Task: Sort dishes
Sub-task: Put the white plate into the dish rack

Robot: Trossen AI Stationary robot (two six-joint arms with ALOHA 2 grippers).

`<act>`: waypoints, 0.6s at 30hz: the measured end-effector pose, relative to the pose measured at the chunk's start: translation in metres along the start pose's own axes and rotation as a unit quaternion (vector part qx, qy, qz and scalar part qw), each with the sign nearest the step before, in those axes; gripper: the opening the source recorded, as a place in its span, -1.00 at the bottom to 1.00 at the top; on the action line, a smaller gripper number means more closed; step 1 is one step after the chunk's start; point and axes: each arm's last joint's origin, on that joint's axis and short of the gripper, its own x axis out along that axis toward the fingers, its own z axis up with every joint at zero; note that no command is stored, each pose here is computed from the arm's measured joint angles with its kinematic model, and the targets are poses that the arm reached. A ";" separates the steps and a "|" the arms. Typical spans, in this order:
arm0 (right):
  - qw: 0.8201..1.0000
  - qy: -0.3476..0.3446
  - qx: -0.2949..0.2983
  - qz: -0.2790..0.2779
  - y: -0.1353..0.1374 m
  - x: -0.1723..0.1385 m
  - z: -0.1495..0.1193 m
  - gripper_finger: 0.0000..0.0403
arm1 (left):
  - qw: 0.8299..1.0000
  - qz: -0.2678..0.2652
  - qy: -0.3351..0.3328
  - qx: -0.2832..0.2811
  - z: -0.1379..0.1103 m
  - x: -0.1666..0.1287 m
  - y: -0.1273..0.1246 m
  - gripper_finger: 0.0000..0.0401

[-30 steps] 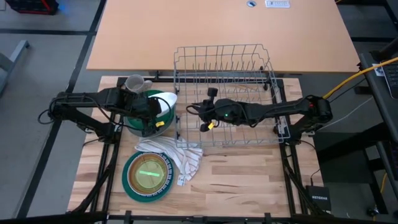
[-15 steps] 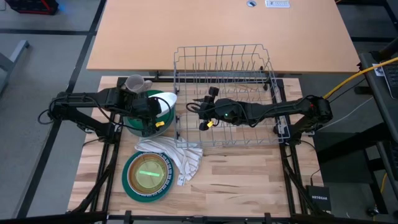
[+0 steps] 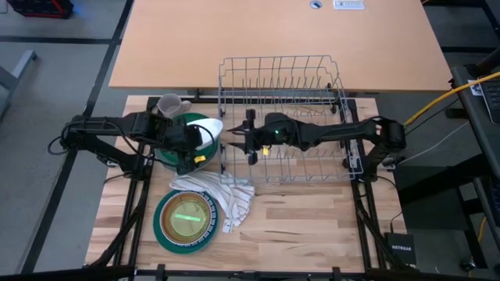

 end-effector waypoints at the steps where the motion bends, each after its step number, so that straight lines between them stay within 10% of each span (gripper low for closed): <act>1: 1.000 -0.003 0.001 0.009 -0.003 0.004 0.000 0.01 | 1.000 -0.001 0.000 0.002 0.000 0.000 -0.001 -1.00; 18: 0.988 0.040 -0.019 0.146 -0.017 0.057 0.012 -0.22 | 0.999 -0.009 -0.006 0.041 -0.003 -0.003 -0.011 -1.00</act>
